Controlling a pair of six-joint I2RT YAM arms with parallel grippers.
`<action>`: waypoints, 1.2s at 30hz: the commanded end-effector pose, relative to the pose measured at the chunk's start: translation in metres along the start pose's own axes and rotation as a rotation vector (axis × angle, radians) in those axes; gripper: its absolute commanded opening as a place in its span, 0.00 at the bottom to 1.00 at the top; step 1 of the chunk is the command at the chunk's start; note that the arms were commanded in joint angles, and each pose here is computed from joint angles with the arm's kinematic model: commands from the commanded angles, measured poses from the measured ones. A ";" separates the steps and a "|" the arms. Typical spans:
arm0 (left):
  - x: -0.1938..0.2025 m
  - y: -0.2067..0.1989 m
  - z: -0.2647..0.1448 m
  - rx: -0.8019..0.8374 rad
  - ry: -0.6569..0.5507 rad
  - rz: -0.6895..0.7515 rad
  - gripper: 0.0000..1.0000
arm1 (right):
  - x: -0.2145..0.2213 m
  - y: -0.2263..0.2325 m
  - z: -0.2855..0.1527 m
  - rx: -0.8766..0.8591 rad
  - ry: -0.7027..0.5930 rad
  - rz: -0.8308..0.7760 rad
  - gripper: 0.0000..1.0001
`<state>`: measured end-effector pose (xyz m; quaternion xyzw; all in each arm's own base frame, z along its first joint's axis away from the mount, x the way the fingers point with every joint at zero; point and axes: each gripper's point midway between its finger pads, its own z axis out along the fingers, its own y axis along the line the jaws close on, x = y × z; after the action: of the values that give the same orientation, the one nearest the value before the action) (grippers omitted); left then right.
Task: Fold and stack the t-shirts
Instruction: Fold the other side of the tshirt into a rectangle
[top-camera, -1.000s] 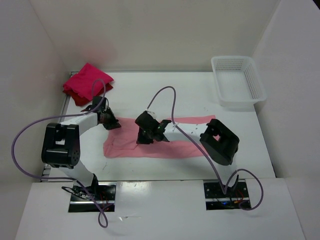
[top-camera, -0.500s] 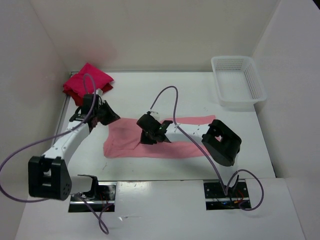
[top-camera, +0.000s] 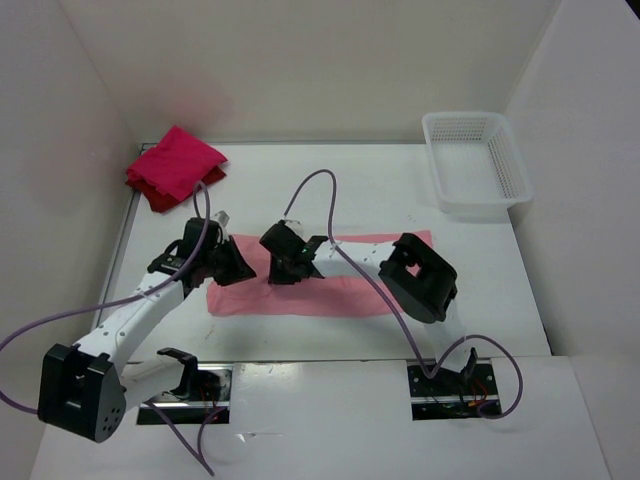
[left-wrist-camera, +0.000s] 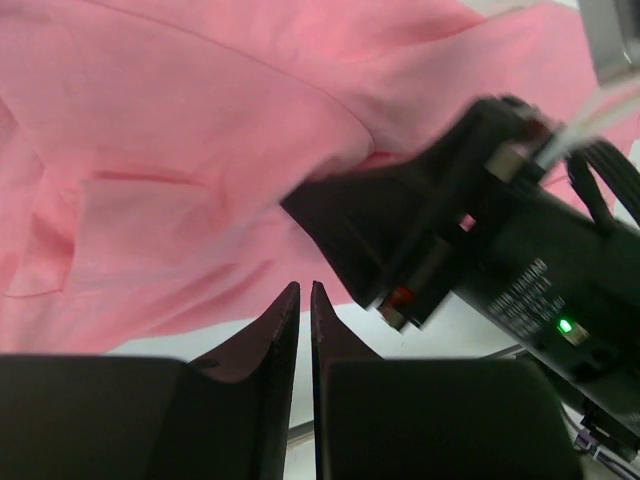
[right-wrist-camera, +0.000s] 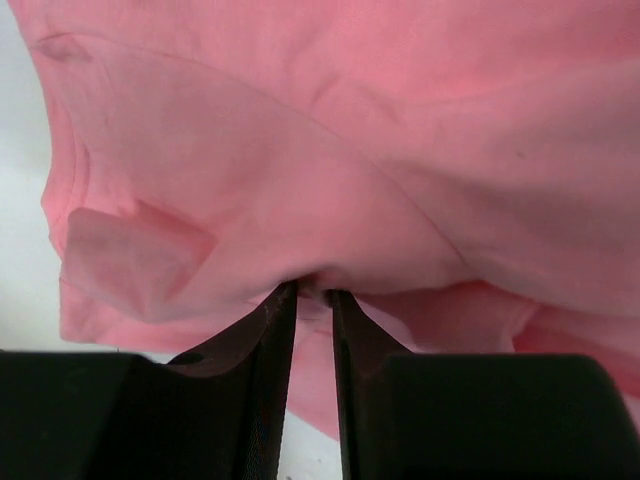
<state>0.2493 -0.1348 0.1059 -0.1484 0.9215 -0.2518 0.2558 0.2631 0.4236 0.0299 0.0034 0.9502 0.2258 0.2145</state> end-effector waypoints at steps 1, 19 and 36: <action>0.000 -0.003 -0.004 0.002 -0.017 -0.002 0.15 | -0.012 0.012 0.005 -0.014 -0.014 -0.024 0.26; 0.013 0.003 0.027 -0.083 -0.017 0.031 0.49 | -0.063 0.014 0.009 -0.077 0.049 -0.005 0.13; -0.028 0.001 0.071 -0.169 -0.061 0.063 0.48 | -0.054 0.001 -0.031 -0.106 0.007 0.062 0.14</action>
<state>0.2806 -0.1490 0.0455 -0.1504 0.9483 -0.1576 0.2308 0.2978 0.4010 0.0469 0.0038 0.9537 0.2448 0.1746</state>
